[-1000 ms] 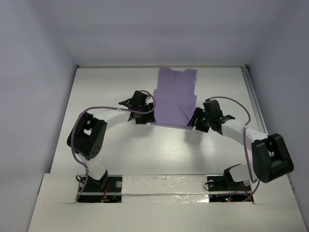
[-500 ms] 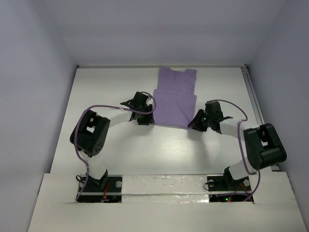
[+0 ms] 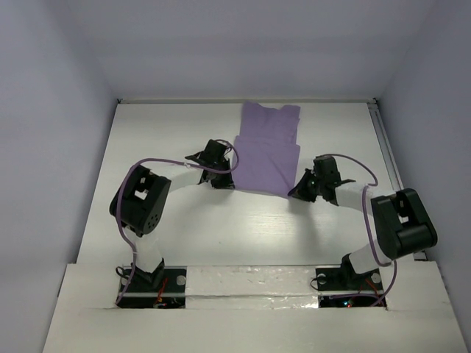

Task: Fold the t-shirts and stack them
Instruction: Grab one side of the 2/3 rectangular tshirt with both arms, then fold the long partially folded tshirt into a neat square

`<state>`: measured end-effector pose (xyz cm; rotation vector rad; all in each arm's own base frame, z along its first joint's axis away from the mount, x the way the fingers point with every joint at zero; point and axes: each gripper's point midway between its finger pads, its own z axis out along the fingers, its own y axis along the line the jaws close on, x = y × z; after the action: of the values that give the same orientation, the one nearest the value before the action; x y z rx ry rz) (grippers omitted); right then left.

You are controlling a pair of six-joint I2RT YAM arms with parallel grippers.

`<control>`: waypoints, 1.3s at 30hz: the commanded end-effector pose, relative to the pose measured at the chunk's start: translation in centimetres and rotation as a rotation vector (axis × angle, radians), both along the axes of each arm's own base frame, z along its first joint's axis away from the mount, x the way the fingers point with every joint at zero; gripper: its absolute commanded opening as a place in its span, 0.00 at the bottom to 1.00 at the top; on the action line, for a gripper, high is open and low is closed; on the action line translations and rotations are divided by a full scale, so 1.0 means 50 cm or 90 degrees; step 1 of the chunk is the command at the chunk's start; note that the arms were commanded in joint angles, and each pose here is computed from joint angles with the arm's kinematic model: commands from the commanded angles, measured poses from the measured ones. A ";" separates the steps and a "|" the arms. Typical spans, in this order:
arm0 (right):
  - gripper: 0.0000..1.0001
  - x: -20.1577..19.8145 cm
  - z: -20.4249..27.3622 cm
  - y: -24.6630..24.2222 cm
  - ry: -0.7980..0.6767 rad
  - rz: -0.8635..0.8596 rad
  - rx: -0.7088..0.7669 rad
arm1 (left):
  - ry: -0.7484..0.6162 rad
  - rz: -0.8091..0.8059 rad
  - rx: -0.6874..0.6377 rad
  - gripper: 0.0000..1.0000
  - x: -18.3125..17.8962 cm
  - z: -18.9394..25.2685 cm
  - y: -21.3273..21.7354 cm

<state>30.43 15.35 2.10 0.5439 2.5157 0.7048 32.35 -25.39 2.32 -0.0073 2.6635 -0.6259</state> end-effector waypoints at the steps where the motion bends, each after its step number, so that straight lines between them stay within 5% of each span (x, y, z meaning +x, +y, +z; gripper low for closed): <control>1: 0.00 -0.065 -0.017 -0.007 0.044 0.027 0.003 | -0.005 -0.001 0.018 0.00 -0.025 0.011 0.023; 9: 0.00 -0.245 0.025 0.005 0.106 0.091 0.041 | 0.021 -0.031 0.016 0.00 -0.191 0.050 0.054; 13: 0.00 -0.242 0.109 -0.005 0.055 0.081 0.037 | 0.010 -0.017 -0.019 0.00 -0.223 0.118 0.049; 17: 0.00 -0.179 0.182 -0.020 -0.008 0.051 -0.006 | -0.088 -0.006 -0.035 0.00 -0.145 0.258 0.020; 23: 0.00 0.000 0.258 -0.052 -0.090 0.007 -0.061 | -0.167 0.025 0.001 0.00 0.043 0.336 0.005; 39: 0.00 0.385 0.246 -0.154 -0.114 -0.034 -0.070 | -0.198 0.087 0.013 0.00 0.418 0.305 -0.046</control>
<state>46.49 8.61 12.75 0.5455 2.4154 0.5834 50.21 -29.53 13.40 -0.0256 2.4478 -0.5310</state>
